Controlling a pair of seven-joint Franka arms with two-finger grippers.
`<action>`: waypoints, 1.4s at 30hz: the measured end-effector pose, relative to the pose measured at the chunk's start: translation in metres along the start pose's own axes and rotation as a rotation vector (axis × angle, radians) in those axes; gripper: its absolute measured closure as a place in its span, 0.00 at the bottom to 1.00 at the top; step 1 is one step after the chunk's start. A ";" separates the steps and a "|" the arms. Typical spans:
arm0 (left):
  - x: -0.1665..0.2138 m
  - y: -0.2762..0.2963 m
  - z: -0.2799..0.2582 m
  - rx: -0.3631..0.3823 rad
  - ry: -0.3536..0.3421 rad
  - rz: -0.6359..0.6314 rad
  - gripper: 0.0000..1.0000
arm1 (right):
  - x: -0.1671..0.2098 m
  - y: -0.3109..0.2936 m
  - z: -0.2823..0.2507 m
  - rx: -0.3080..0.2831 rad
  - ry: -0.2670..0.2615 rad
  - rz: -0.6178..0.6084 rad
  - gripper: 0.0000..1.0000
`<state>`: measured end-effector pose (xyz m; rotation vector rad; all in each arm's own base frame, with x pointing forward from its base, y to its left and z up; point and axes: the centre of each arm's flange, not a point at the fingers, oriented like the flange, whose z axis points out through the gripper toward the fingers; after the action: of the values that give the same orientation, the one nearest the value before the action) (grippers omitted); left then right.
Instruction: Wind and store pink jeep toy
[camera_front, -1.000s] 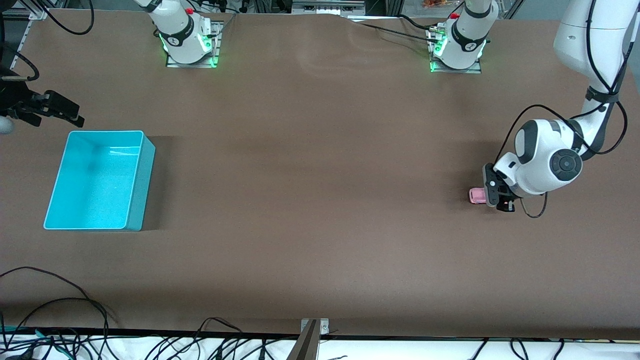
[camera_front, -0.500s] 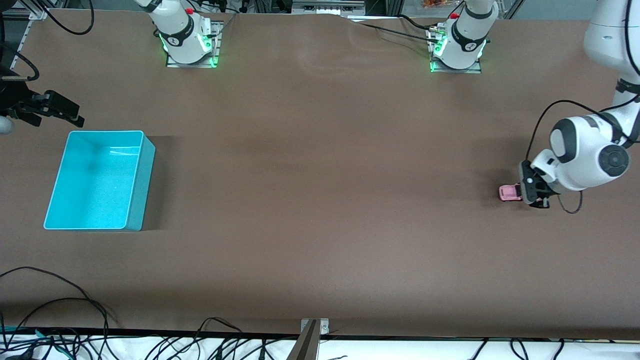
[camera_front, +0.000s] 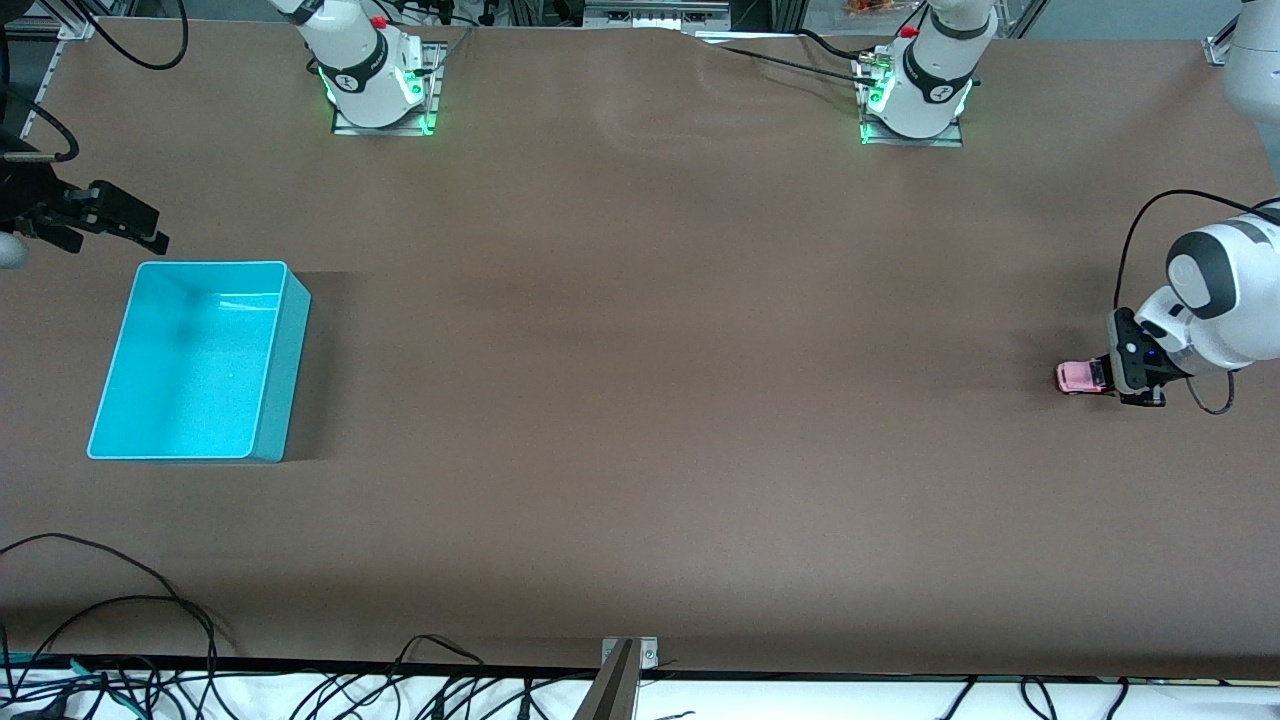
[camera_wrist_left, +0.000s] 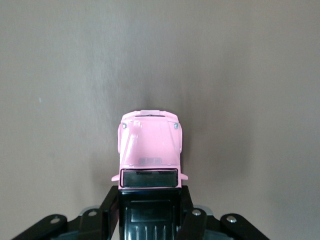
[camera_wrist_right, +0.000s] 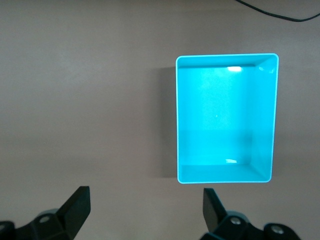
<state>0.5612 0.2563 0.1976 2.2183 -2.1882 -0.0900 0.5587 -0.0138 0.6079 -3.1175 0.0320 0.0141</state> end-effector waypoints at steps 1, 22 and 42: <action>-0.003 0.000 0.000 0.001 0.000 0.000 0.49 | 0.000 0.000 0.000 0.000 0.000 0.000 0.00; -0.033 0.005 0.001 0.010 -0.001 -0.023 0.49 | 0.000 0.000 0.000 0.000 0.000 0.000 0.00; -0.052 0.001 -0.011 -0.098 0.034 -0.064 0.00 | 0.000 0.000 0.000 0.000 0.000 0.000 0.00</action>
<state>0.5599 0.3076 0.2101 2.2197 -2.0496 -0.1563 0.5587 -0.0138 0.6079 -3.1175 0.0320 0.0141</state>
